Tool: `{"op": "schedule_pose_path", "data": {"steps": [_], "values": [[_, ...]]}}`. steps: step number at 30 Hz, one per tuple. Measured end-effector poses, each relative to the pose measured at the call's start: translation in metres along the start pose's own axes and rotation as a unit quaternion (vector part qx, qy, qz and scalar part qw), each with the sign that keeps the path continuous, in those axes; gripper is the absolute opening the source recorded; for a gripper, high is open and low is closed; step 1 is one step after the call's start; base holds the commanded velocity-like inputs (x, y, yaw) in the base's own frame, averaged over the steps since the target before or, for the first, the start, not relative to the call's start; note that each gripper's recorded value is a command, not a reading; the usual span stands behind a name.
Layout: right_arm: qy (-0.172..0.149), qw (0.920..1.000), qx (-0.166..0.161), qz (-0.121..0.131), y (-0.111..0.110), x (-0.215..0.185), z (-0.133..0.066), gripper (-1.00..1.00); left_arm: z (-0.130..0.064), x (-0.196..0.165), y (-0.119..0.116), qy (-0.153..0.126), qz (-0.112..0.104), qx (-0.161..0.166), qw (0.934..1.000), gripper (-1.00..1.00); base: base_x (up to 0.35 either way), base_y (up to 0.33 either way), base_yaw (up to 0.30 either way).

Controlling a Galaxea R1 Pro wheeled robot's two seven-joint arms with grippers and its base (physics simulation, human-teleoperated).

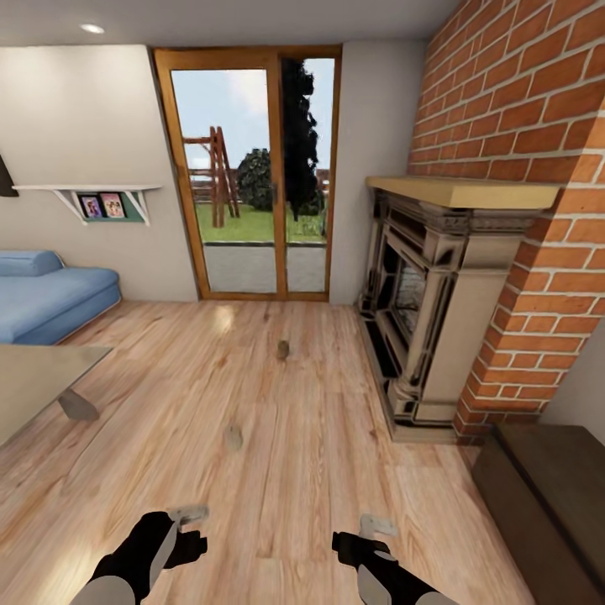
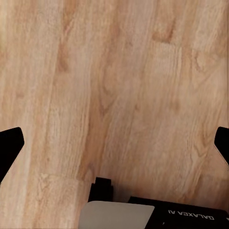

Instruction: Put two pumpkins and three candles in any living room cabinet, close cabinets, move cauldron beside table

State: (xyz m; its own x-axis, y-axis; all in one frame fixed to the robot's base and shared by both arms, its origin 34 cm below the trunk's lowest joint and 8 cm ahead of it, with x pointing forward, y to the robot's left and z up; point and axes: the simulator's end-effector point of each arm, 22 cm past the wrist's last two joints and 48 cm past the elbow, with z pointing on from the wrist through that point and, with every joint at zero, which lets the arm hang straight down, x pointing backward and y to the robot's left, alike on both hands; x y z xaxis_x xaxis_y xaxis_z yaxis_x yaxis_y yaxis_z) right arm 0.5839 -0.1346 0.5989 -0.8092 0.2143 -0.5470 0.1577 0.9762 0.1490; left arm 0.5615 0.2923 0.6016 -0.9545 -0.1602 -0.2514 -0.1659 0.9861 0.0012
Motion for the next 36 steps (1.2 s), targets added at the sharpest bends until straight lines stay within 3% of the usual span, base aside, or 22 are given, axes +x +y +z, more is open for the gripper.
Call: {"op": "schedule_pose_path", "data": {"steps": [36], "values": [[0.001, 1.0000, 0.000, 0.004, -0.0001, 0.0003, 0.0000, 1.00, 0.0000, 0.0000, 0.0000, 0.000, 0.000, 0.000, 1.0000, 1.00, 0.331, 0.011, -0.010]]}}
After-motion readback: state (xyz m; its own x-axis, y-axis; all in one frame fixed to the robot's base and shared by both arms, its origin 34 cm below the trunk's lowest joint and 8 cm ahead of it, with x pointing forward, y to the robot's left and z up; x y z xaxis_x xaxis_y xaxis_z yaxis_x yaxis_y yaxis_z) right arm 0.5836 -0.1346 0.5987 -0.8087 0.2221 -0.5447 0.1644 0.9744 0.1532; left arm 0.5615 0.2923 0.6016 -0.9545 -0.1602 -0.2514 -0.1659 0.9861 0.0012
